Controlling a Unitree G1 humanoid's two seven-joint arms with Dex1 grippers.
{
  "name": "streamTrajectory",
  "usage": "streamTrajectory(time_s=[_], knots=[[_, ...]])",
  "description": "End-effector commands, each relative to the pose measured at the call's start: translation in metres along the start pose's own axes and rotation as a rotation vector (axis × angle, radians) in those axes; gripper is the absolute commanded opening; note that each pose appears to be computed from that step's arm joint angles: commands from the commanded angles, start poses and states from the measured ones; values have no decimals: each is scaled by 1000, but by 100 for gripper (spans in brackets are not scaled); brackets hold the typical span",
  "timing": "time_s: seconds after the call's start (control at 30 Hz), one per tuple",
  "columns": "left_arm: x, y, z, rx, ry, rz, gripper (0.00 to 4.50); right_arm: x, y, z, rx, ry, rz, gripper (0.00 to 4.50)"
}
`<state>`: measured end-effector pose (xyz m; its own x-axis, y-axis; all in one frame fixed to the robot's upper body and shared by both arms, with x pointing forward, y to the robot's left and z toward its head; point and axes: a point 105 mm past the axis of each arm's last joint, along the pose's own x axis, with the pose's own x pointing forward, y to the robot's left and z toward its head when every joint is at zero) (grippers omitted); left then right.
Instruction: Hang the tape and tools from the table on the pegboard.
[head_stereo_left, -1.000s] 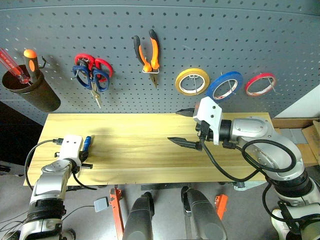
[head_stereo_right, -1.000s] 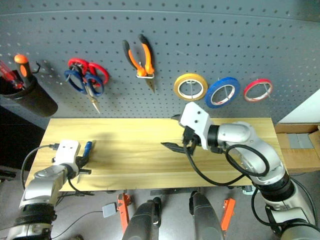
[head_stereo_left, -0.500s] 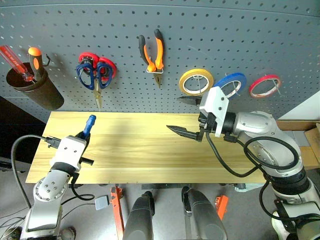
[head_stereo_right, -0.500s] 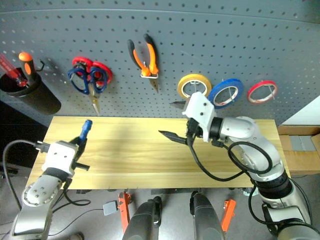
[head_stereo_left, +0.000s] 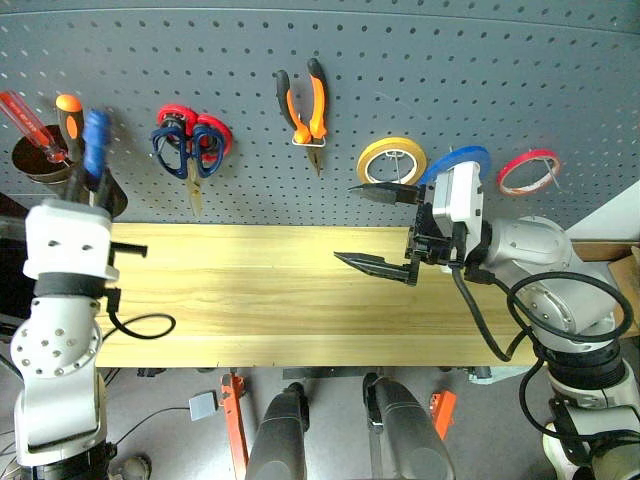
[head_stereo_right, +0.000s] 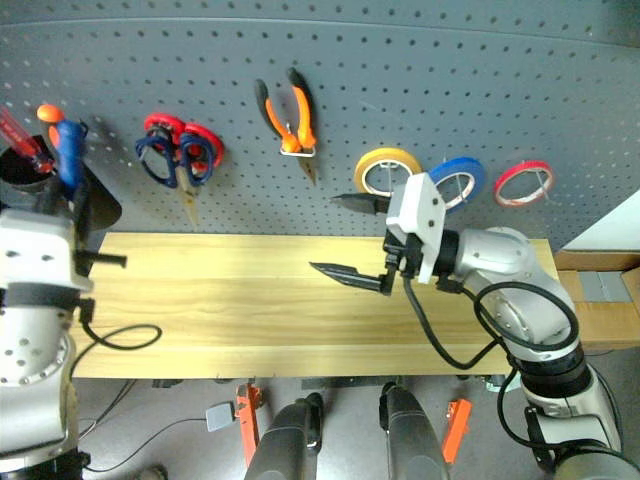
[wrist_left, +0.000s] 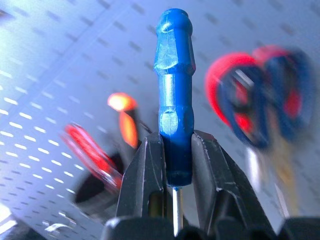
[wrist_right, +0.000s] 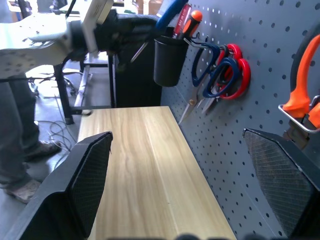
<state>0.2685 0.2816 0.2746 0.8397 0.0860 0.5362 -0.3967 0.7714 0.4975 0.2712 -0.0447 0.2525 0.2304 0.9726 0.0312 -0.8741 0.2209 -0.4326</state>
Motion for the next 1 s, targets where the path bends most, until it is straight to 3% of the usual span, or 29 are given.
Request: streamTrajectory(time_s=[0.03,0.17,0.33,0.8,1.0], knots=[[12,22,27,-38,-78,98,39,-4,-5,10,-29,-28,-1,450],[38,40,41,-94,-131,161,39,-2,-9,7,-33,-33,-15,450],[55,56,28,-168,-119,235,39,0,-12,5,-37,-42,-30,450],[81,51,3,-243,-136,266,39,1,-9,2,-34,-36,-40,450],[81,41,-22,-232,-91,246,39,1,-8,0,-30,-30,-38,450]])
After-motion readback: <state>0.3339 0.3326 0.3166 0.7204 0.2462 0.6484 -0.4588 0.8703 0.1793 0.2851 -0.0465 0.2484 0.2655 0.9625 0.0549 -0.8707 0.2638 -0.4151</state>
